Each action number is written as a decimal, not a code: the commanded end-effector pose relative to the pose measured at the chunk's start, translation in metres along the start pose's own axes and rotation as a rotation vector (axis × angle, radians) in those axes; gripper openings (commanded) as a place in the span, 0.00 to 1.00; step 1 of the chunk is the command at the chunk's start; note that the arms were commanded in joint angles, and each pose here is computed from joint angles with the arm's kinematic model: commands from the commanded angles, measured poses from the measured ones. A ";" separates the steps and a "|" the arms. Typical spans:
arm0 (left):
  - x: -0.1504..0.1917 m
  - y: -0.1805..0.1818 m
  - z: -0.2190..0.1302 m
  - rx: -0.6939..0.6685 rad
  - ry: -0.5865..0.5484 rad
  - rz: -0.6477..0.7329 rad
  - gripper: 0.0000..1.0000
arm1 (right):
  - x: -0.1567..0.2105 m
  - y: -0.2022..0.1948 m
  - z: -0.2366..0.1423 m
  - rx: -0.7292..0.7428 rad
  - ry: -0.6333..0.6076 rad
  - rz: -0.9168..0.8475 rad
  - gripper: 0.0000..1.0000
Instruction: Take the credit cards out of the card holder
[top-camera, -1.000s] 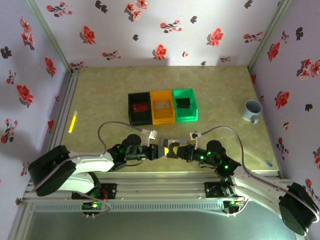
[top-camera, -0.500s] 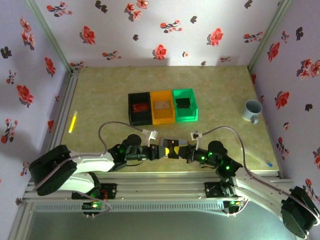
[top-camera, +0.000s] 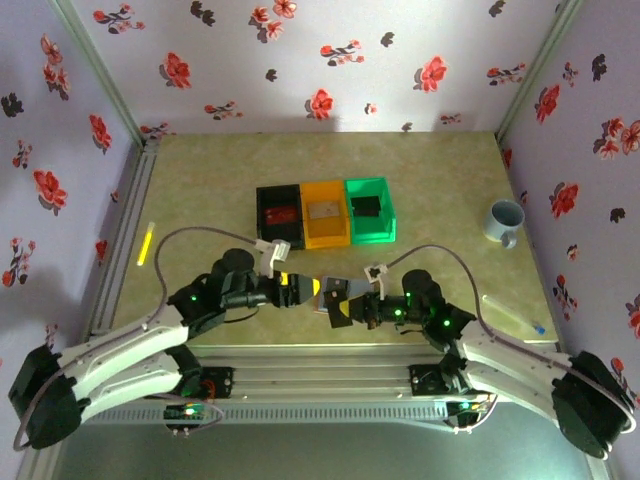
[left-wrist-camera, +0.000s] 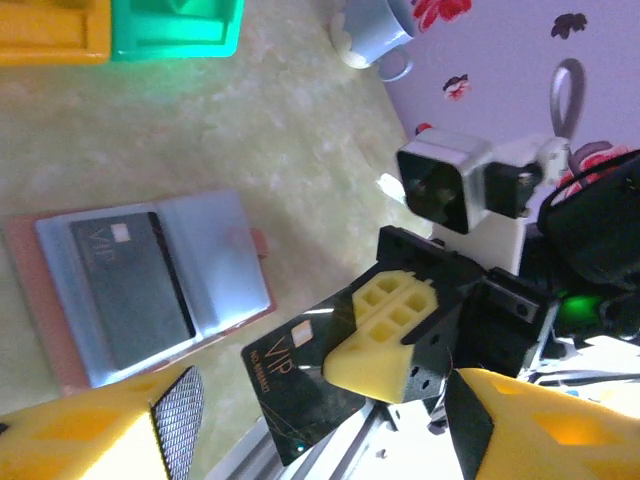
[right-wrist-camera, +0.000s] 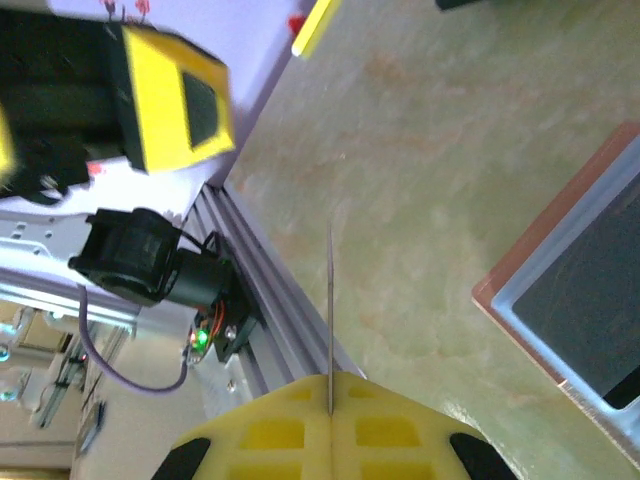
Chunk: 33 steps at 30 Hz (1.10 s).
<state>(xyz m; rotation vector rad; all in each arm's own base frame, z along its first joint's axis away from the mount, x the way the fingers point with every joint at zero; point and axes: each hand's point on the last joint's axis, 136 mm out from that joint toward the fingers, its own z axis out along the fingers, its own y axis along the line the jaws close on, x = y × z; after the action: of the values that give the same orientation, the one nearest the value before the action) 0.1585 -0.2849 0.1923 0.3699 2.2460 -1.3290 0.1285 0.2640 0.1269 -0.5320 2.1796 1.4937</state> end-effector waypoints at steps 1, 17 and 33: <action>0.028 0.015 -0.016 -0.106 0.180 0.053 0.71 | -0.005 0.030 0.008 -0.133 0.048 -0.065 0.00; 0.057 0.009 0.001 -0.036 0.410 0.043 0.68 | 0.022 0.057 0.034 -0.224 0.222 -0.151 0.00; 0.070 -0.007 0.001 0.068 0.452 0.027 0.42 | 0.027 0.069 0.030 -0.301 0.247 -0.167 0.00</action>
<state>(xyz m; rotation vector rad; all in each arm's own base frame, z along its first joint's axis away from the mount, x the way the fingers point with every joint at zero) 0.1042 -0.2869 0.1545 0.7505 2.5658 -1.3643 0.0781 0.3099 0.1410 -0.9628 2.1176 1.7020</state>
